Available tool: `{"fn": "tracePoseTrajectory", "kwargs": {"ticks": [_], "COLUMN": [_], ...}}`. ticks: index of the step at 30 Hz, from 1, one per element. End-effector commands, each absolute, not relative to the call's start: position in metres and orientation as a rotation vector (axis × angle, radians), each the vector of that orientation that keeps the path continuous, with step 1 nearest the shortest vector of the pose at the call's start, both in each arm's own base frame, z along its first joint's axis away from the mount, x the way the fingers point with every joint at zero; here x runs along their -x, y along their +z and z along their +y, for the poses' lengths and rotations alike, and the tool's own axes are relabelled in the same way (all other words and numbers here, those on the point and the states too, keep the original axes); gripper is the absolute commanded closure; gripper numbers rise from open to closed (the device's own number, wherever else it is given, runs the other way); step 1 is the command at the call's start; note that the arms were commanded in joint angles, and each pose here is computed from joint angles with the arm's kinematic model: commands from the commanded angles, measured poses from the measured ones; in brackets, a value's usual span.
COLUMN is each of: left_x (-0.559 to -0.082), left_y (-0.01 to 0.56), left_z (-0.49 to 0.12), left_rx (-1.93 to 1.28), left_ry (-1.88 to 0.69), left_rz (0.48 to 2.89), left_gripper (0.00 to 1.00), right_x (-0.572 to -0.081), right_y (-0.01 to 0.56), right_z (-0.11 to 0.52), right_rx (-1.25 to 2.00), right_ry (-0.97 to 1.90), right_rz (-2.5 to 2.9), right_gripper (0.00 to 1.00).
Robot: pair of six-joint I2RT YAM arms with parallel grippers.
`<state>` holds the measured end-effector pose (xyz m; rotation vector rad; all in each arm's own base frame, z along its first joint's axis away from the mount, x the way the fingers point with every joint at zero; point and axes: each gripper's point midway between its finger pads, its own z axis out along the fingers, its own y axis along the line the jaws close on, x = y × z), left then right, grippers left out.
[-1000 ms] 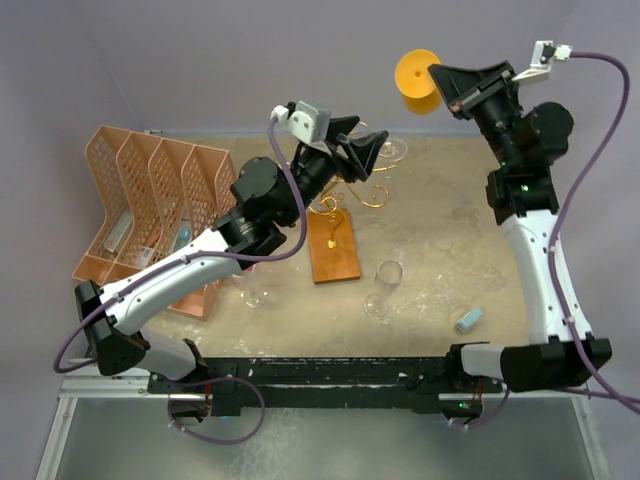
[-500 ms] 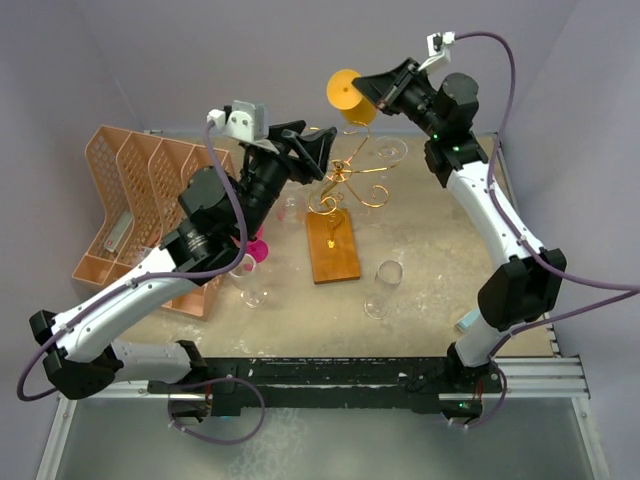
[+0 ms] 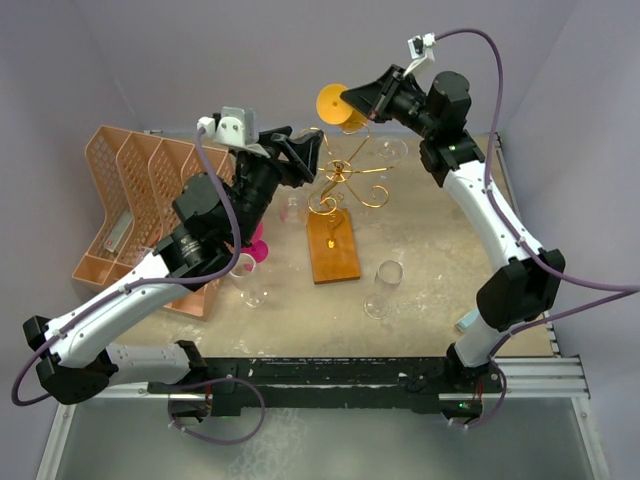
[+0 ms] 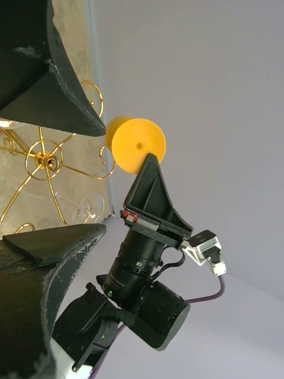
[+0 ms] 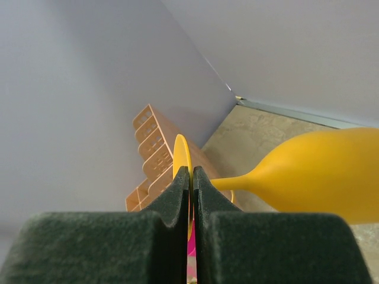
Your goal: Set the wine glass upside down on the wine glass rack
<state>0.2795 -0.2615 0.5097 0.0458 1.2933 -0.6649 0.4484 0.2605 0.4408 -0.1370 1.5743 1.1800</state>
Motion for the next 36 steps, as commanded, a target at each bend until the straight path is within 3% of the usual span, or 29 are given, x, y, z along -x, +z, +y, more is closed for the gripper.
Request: {"fn": "tracePoseTrajectory", "kwargs": {"ticks": [1, 12, 36], "left_x": [-0.279, -0.282, -0.308], "left_y": [0.518, 0.511, 0.490], "left_z": [-0.243, -0.240, -0.218], "left_rx": [0.044, 0.059, 0.327], "left_ry": [-0.655, -0.631, -0.499], "left_rz": [1.281, 1.313, 1.350], "left_gripper": [0.42, 0.41, 0.41], "right_x": [-0.428, -0.444, -0.421], "right_y": [0.461, 0.436, 0.441], "right_z": [0.270, 0.284, 0.276], "right_rx": [0.262, 0.280, 0.226], "right_ry": [1.195, 1.185, 1.209], "right_rz": [1.537, 1.619, 1.652], "right_gripper": [1.00, 1.00, 0.97]}}
